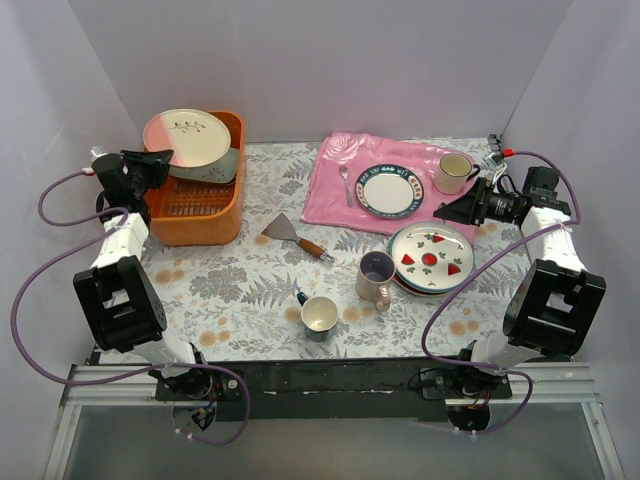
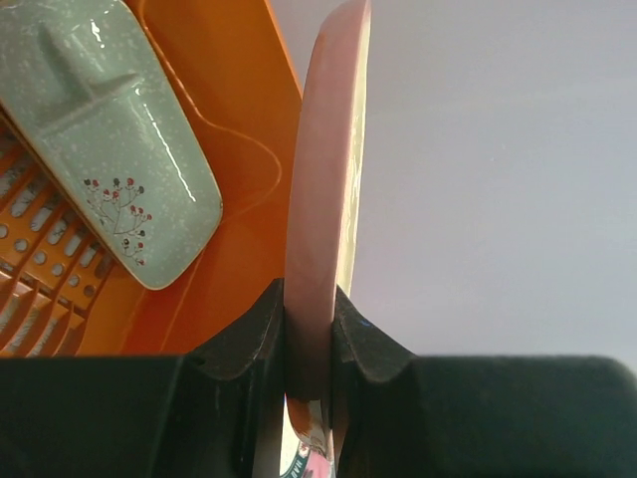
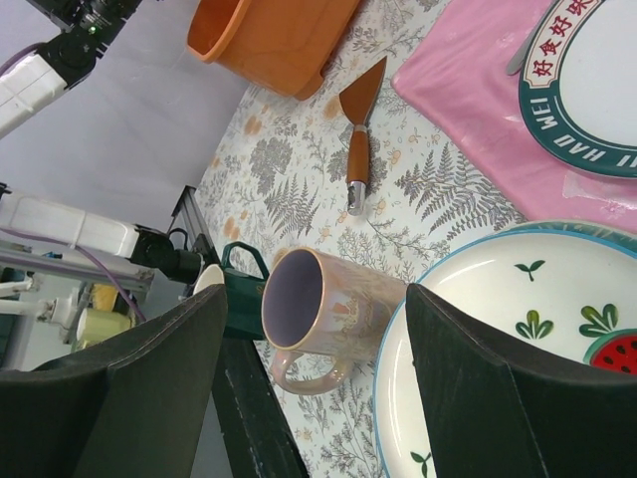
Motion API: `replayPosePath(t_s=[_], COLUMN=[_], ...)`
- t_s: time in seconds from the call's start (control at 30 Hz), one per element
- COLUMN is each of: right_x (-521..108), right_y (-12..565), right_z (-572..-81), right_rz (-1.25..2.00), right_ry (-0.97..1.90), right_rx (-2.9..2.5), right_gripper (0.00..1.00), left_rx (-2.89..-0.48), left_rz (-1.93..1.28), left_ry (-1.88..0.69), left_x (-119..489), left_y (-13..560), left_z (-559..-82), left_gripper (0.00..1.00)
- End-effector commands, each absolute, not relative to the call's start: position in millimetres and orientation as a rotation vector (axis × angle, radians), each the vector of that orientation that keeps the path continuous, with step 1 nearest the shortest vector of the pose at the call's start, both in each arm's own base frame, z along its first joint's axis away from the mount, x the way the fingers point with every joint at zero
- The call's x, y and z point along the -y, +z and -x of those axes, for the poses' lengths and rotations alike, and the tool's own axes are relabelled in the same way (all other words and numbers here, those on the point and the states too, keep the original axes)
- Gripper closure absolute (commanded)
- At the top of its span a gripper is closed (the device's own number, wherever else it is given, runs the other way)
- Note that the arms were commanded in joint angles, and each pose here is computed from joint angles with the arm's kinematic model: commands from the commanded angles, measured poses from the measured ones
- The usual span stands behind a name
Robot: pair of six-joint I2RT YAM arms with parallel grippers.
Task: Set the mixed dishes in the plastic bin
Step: Place the plate in the plastic bin.
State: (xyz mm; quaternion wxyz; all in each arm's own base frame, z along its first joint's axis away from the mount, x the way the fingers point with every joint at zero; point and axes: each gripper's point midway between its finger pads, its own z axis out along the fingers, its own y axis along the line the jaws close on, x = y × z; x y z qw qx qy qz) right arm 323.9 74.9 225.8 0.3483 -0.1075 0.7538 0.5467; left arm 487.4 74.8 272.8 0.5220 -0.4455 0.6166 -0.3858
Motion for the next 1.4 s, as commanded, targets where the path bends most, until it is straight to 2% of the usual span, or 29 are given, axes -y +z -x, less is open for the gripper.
replayPosePath(t_s=[0.0, 0.83, 1.37], right_x=[-74.0, -73.6, -72.7], right_y=[240.3, 235.3, 233.7], right_z=[-321.5, -321.5, -322.7], right_rz=[0.338, 0.330, 0.332], right_ry=[1.364, 1.363, 1.351], right_rx=[-1.917, -1.929, -1.934], right_gripper=[0.20, 0.20, 0.20], left_rx=[-1.334, -1.407, -1.526], left_rz=[0.927, 0.989, 1.063], left_ry=[-0.938, -0.880, -0.858], left_x=[-83.2, -102.4, -96.2], left_y=[332.8, 300.1, 259.1], left_z=[-488.5, -515.1, -559.5], left_gripper=[1.00, 1.00, 1.00])
